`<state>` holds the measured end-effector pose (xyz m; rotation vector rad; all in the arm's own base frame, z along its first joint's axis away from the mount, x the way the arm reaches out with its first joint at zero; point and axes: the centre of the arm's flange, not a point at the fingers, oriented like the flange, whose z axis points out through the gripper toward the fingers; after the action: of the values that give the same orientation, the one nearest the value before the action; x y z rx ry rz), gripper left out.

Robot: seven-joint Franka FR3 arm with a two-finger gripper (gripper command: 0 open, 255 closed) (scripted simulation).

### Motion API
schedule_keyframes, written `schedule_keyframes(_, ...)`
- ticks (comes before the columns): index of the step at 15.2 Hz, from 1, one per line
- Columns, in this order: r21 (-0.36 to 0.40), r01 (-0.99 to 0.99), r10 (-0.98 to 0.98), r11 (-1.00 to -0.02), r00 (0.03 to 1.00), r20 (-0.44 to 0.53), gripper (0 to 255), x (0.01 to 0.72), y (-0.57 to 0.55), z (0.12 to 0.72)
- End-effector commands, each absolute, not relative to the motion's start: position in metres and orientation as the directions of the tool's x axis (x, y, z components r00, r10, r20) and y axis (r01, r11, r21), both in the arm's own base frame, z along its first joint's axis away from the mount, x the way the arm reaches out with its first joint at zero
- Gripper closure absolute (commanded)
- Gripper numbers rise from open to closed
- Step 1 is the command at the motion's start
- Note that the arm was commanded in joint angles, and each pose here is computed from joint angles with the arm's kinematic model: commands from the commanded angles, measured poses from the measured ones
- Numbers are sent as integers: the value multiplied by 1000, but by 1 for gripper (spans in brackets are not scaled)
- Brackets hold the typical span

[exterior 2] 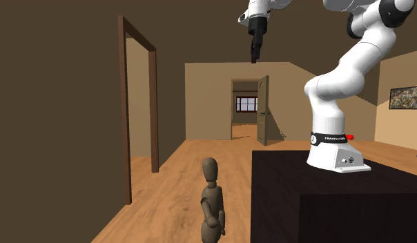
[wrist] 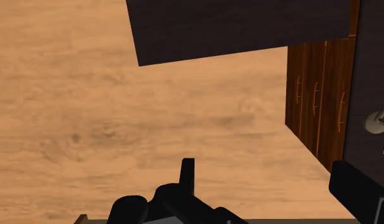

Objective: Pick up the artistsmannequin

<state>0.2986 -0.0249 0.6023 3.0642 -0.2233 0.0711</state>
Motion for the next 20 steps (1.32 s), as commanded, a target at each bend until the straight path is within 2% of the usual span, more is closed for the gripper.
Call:
schedule_keyframes(1, 65, -146, -143, -987, 988, 51, 0, 299, -25, 602)
schedule_keyframes(10, 48, 59, 62, -997, 996, 62, 0, 364, 36, 531)
schedule_keyframes(20, 33, 285, 287, -958, 955, 77, 0, 422, 119, 455)
